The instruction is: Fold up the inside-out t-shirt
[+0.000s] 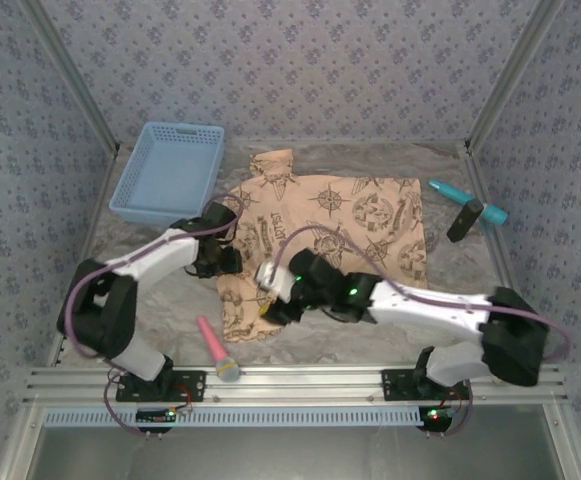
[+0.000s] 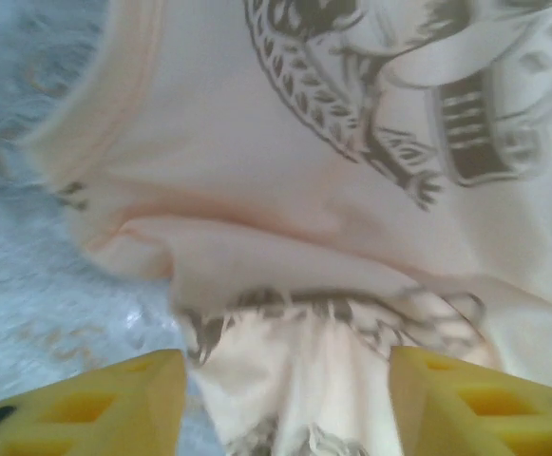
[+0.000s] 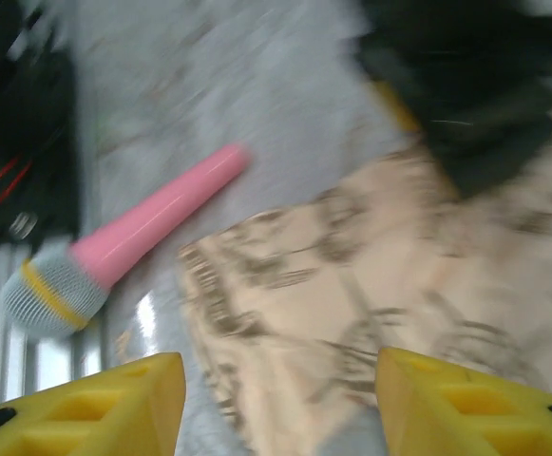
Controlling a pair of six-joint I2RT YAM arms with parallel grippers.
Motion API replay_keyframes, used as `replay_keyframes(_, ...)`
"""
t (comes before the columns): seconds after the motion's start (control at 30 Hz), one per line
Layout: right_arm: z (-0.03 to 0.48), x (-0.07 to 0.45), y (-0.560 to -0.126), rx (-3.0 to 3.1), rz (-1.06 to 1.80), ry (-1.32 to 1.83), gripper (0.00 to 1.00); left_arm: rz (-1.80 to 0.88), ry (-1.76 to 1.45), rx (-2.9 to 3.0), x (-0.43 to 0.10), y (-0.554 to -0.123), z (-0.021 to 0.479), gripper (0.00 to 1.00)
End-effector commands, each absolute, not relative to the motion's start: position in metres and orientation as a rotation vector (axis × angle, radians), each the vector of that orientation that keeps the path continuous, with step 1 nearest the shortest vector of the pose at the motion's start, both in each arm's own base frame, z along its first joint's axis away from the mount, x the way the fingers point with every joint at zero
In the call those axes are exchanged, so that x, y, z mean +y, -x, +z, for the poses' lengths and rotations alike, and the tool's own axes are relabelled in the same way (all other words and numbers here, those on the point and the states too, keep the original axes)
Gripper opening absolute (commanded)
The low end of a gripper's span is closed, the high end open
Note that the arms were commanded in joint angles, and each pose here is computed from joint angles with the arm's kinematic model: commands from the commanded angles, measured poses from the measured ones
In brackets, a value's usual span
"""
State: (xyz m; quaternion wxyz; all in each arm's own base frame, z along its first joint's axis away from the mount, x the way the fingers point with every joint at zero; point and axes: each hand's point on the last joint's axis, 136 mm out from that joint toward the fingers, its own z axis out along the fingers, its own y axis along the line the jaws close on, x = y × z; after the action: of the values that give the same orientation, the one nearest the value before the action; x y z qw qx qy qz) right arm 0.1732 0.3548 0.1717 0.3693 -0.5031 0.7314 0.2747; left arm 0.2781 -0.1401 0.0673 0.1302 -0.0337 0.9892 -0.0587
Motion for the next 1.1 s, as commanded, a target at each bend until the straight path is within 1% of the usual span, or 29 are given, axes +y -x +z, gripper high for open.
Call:
replay_keyframes(0.0,0.154,0.277,-0.214,2.263,0.519,0.776,0.67,-0.251,-0.193,2.799,-0.155,-0.253,0.117,0.52)
replay_keyframes(0.03,0.149,0.252,-0.220,2.378,0.526,0.607,0.70,-0.336,-0.313,2.763,-0.169,-0.243,0.128,0.47)
replay_keyframes(0.07,0.140,0.225,-0.225,2.494,0.536,0.425,0.72,-0.429,-0.424,2.714,-0.183,-0.235,0.138,0.48)
replay_keyframes(0.1,0.131,0.203,-0.227,2.585,0.543,0.238,0.71,-0.506,-0.525,2.667,-0.195,-0.227,0.145,0.54)
replay_keyframes(0.13,0.122,0.180,-0.229,2.658,0.564,0.015,0.69,-0.653,-0.691,2.576,-0.216,-0.214,0.157,0.58)
replay_keyframes(0.17,0.113,0.158,-0.231,2.700,0.559,-0.193,0.69,-0.794,-0.880,2.458,-0.237,-0.197,0.168,0.66)
replay_keyframes(0.2,0.103,0.139,-0.227,2.730,0.519,-0.332,0.69,-0.836,-1.009,2.388,-0.247,-0.184,0.170,0.72)
replay_keyframes(0.23,0.094,0.125,-0.222,2.749,0.510,-0.457,0.70,-0.826,-1.143,2.330,-0.253,-0.170,0.168,0.79)
replay_keyframes(0.3,0.083,0.092,-0.215,2.730,0.426,-0.717,0.71,-0.733,-1.363,2.270,-0.258,-0.153,0.155,0.87)
replay_keyframes(0.4,0.073,0.051,-0.185,2.712,0.235,-1.041,0.71,-0.605,-1.583,2.356,-0.256,-0.132,0.119,0.86)
replay_keyframes(0.47,0.069,0.038,-0.175,2.697,0.200,-1.121,0.71,-0.543,-1.749,2.358,-0.258,-0.112,0.096,0.84)
replay_keyframes(0.57,0.055,0.031,-0.167,2.688,0.277,-1.254,0.71,-0.408,-1.901,2.315,-0.259,-0.096,0.070,0.82)
replay_keyframes(0.63,0.045,0.033,-0.168,2.678,0.392,-1.344,0.69,-0.301,-1.897,2.350,-0.250,-0.101,0.061,0.77)
replay_keyframes(0.7,0.039,0.024,-0.172,2.669,0.380,-1.368,0.69,-0.211,-1.894,2.360,-0.241,-0.106,0.058,0.70)
replay_keyframes(0.73,0.037,0.022,-0.171,2.682,0.365,-1.368,0.69,-0.190,-1.881,2.348,-0.242,-0.108,0.059,0.69)
replay_keyframes(0.83,0.034,0.014,-0.173,2.683,0.346,-1.390,0.69,-0.154,-1.851,2.359,-0.243,-0.113,0.063,0.69)
replay_keyframes(1.0,0.031,0.000,-0.185,2.620,0.326,-1.451,0.67,0.118,-1.980,2.450,-0.220,-0.119,0.051,0.69)
replay_keyframes(1.07,0.029,0.000,-0.188,2.618,0.338,-1.471,0.66,0.168,-2.006,2.473,-0.216,-0.119,0.048,0.71)
